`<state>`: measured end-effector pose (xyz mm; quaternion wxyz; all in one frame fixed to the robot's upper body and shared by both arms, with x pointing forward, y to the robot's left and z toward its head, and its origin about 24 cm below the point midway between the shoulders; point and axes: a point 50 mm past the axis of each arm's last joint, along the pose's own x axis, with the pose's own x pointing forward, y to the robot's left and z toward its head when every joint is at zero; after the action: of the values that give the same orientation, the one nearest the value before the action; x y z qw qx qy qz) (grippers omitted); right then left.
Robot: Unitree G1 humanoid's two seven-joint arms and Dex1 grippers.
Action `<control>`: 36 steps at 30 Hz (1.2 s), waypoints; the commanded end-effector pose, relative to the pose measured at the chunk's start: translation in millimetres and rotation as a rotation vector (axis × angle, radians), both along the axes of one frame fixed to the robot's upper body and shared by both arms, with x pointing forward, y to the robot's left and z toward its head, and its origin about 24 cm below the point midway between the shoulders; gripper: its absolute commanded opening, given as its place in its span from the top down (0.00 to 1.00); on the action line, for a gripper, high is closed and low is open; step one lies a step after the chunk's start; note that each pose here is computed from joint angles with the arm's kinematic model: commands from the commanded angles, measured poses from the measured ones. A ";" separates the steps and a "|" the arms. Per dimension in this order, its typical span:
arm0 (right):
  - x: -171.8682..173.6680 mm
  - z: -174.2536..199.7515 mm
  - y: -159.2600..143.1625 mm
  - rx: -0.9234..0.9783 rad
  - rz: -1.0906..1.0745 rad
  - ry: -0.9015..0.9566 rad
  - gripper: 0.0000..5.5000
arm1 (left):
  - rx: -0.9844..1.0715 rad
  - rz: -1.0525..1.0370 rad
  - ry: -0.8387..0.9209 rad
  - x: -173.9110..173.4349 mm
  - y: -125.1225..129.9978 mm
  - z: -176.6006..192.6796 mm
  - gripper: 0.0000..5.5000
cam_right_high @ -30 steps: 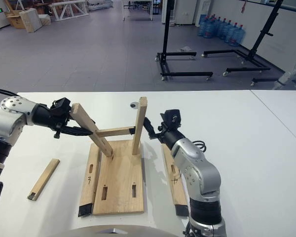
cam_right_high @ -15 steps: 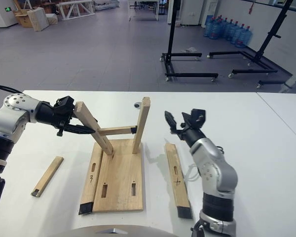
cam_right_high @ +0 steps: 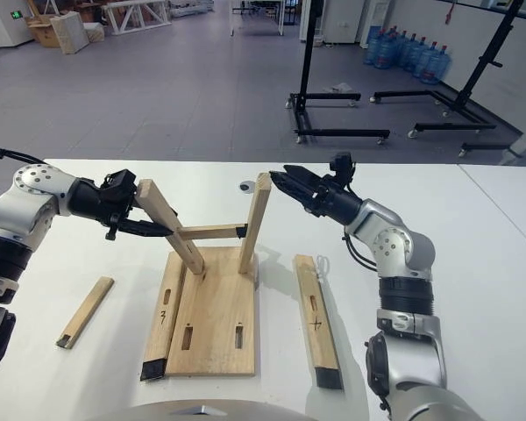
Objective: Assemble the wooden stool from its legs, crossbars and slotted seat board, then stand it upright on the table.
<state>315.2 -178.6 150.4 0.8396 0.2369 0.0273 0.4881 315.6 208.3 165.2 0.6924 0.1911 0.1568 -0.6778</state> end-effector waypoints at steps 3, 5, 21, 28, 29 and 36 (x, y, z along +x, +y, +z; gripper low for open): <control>6.2 3.8 12.9 -0.062 0.118 -0.022 0.21 | 0.304 -0.072 0.112 -9.1 -12.6 -69.0 0.63; 7.9 4.4 0.6 -0.061 0.068 -0.025 0.21 | 0.305 -0.079 0.113 -9.2 -12.4 -69.3 0.63; -16.9 6.9 -14.2 -0.023 0.167 -0.020 0.21 | 0.325 -0.090 0.106 -5.5 -8.7 -66.1 0.63; -8.2 4.7 8.8 -0.071 0.288 -0.003 0.21 | 0.343 -0.154 0.078 -3.1 -19.3 -63.8 0.63; -7.4 3.7 11.0 -0.080 0.300 0.000 0.21 | 0.348 -0.166 0.074 -2.9 -20.9 -63.5 0.63; -0.9 3.9 26.1 -0.109 0.381 -0.003 0.21 | 0.369 -0.280 0.053 -7.2 -37.5 -64.2 0.63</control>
<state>301.3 -190.6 134.4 0.7779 0.2282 0.0919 0.5782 324.9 200.5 167.8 0.6649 0.2013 0.1498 -0.7035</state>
